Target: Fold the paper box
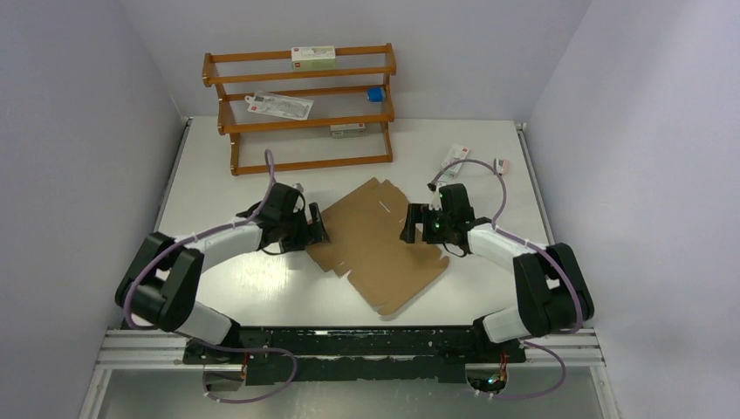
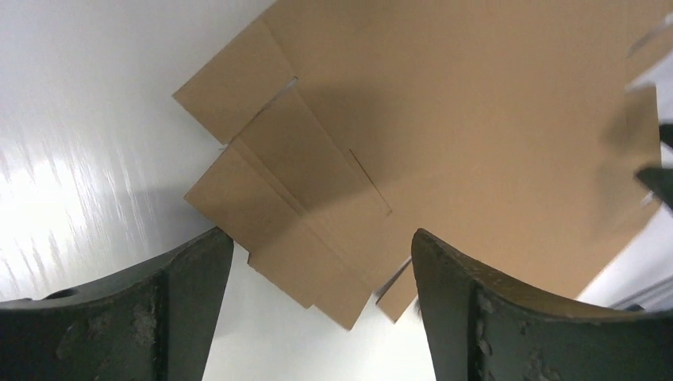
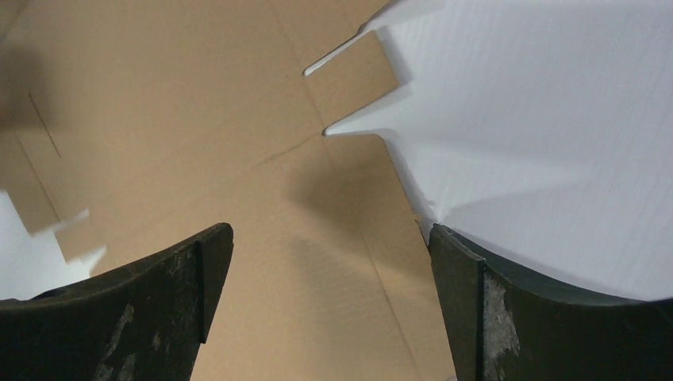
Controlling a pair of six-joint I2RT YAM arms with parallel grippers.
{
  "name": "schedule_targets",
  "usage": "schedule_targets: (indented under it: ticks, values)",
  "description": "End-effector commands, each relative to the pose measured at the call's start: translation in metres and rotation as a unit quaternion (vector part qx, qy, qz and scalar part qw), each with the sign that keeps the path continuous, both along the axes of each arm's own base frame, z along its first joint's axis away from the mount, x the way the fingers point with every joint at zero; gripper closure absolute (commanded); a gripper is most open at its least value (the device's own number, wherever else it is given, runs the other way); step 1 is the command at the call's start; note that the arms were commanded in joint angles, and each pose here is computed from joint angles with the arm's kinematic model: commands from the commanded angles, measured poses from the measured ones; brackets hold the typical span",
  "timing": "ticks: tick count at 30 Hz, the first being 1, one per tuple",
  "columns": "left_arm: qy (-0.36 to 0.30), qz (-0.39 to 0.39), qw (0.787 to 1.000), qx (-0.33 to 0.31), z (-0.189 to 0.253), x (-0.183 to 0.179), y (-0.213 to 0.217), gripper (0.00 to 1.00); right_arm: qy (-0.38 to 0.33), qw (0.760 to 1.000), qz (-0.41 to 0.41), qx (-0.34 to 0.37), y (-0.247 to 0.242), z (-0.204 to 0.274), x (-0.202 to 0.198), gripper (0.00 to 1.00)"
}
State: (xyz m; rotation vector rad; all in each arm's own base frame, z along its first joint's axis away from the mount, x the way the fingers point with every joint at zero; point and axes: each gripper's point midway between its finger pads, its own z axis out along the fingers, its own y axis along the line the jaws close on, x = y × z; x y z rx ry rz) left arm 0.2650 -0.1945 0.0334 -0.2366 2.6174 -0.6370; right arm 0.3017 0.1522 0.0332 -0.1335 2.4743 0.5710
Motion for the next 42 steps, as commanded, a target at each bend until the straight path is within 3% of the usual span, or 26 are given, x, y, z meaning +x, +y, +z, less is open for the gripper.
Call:
schedule_targets:
  ticks: [1,9,13,17,25,32,42]
  values:
    - [-0.057,-0.023,0.998,-0.001,0.022,0.042,-0.018,0.14,0.028,0.999,0.025,0.032,0.020,0.005,-0.039,0.03]
    - [-0.070,-0.059,0.995,0.029,0.021,0.086,-0.035,0.13,0.056,0.995,0.031,0.071,0.036,0.016,-0.086,0.03]
    - [-0.074,-0.063,0.994,0.058,0.019,0.106,-0.029,0.12,0.049,0.997,0.014,0.060,0.028,0.022,-0.089,0.02]
    - [-0.088,-0.047,0.992,0.074,0.031,0.122,-0.014,0.12,-0.009,1.000,-0.028,-0.008,0.003,0.038,-0.059,0.00]
    - [-0.108,-0.017,0.990,0.092,0.048,0.107,0.014,0.11,-0.061,0.995,-0.065,-0.034,-0.023,0.056,0.010,0.00]
    - [-0.128,0.002,0.992,0.023,0.056,0.097,0.016,0.11,-0.093,0.990,-0.108,-0.010,-0.026,0.055,0.057,0.01]
    - [-0.148,0.010,0.989,0.010,0.066,0.158,0.012,0.16,-0.107,0.989,-0.098,0.008,-0.014,0.059,0.112,0.04]
